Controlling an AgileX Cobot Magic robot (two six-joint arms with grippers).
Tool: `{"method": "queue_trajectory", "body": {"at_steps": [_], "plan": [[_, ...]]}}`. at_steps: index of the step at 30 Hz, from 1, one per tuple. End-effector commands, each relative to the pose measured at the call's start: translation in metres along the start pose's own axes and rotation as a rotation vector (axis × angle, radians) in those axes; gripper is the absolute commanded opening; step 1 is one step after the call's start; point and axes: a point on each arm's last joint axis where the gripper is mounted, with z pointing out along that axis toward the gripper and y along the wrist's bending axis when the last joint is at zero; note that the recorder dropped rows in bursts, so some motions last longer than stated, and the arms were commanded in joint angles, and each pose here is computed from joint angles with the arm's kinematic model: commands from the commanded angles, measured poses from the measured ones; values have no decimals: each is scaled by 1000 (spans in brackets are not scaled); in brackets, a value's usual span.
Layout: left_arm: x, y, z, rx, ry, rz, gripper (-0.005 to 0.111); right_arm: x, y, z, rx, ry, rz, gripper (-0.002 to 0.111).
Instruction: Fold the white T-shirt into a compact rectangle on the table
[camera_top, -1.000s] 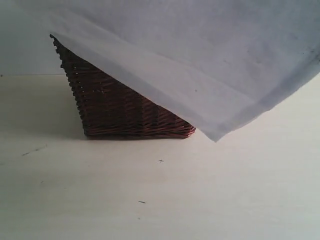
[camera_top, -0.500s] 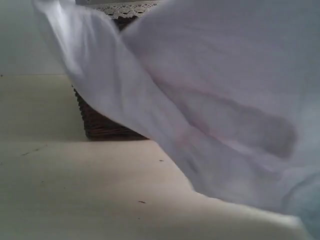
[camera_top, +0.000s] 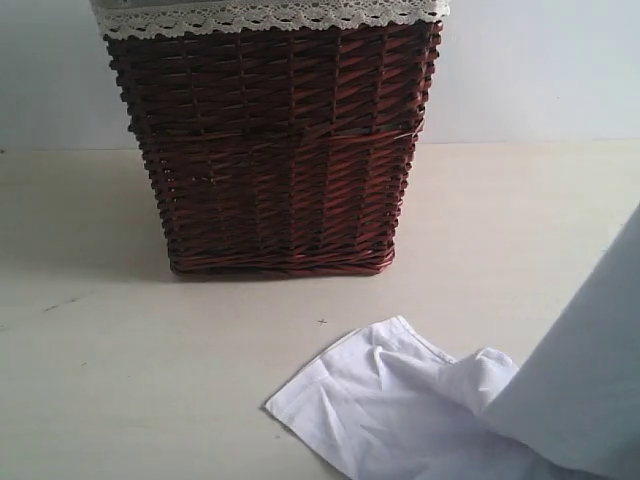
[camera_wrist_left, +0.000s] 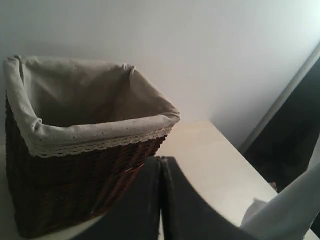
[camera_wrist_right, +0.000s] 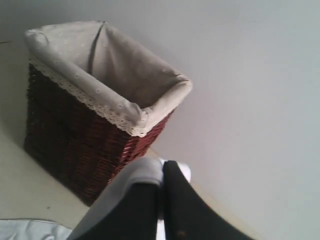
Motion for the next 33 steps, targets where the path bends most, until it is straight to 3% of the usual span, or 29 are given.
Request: {"method": "queue_trajectory", "body": {"at_steps": [1,7,10,15,18,22,27,33], "plan": [[6,4,9,23,31,-6,0,-18,21,23,-167,-74,-43,0],[26,19,36,43,143,-37,1,-43,40,87,-176,-112,50,0],[45,33,55,31,235,-72,8,-55,43,111,-136,-186,46,0],[92,52,88,69,438,-79,25,-80,32,112,-59,-278,126,0],[122,58,103,103,556,-69,30,-88,21,101,-4,-310,138,0],[161,61,116,192,686,-73,30,-87,16,97,27,-273,128,0],[204,51,128,418,740,-100,31,-84,20,111,37,-209,111,0],[239,49,149,422,752,-70,41,-85,29,136,16,-179,154,0]]}}
